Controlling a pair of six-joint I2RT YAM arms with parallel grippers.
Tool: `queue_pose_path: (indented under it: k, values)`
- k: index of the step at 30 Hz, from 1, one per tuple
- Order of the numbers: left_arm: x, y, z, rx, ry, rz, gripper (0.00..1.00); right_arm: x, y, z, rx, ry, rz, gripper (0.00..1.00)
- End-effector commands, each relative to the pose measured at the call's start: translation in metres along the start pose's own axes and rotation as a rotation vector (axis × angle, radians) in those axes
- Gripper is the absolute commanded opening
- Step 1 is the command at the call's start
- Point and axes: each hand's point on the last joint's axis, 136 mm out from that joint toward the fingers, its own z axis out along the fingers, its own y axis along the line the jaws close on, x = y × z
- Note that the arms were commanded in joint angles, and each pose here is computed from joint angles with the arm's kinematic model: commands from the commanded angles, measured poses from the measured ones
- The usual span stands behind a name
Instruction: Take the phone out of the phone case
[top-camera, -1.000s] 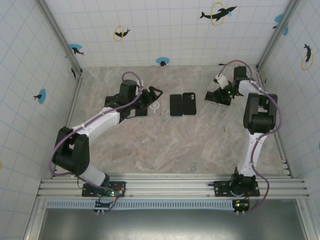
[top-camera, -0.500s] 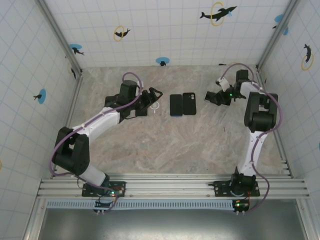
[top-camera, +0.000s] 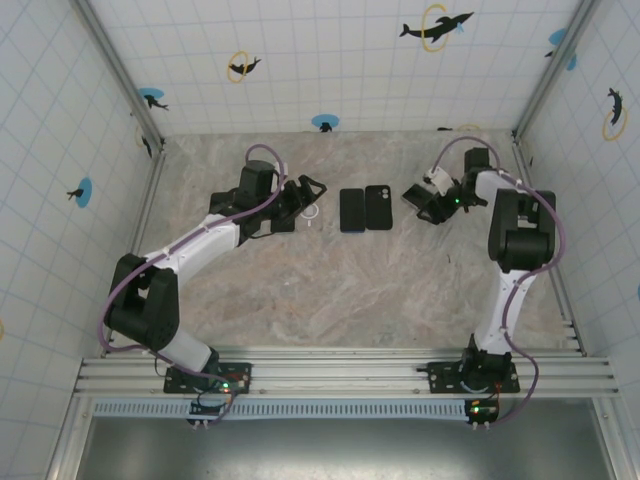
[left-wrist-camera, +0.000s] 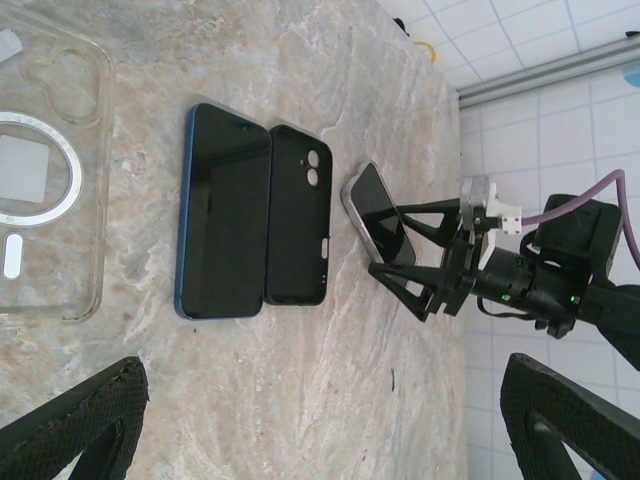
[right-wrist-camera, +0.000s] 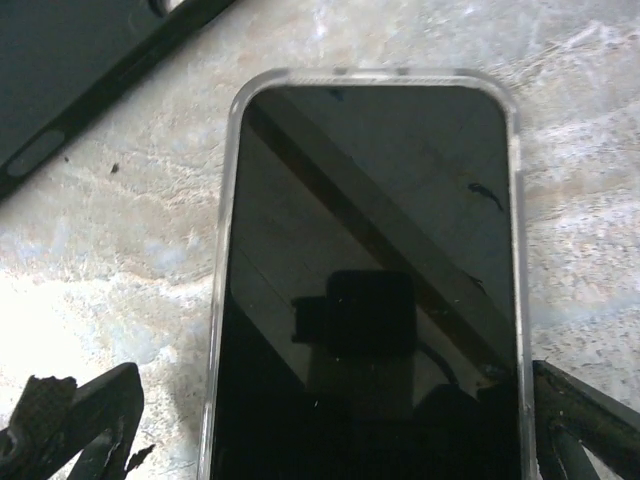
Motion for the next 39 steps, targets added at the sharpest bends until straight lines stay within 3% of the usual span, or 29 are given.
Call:
queue_pose_path:
  k: [1,5,16,33,39]
  values:
    - [0.0,-0.002,0.001,0.016,0.011,0.022,0.93,0.02,0.011,-0.003,0.028,0.111,-0.027,0.99]
    - [0.001,0.001,0.001,0.012,0.013,0.017,0.93,0.019,0.005,0.001,0.067,0.132,-0.003,1.0]
    - [0.0,0.002,0.004,0.013,0.013,0.008,0.93,0.034,0.023,0.032,0.013,0.215,0.106,0.89]
    - [-0.001,0.002,0.009,0.024,0.019,-0.002,0.93,0.05,0.018,0.033,0.195,0.308,0.04,0.78]
    - [-0.001,0.001,0.01,0.029,0.019,-0.005,0.93,0.049,0.02,0.03,0.178,0.296,0.089,0.65]
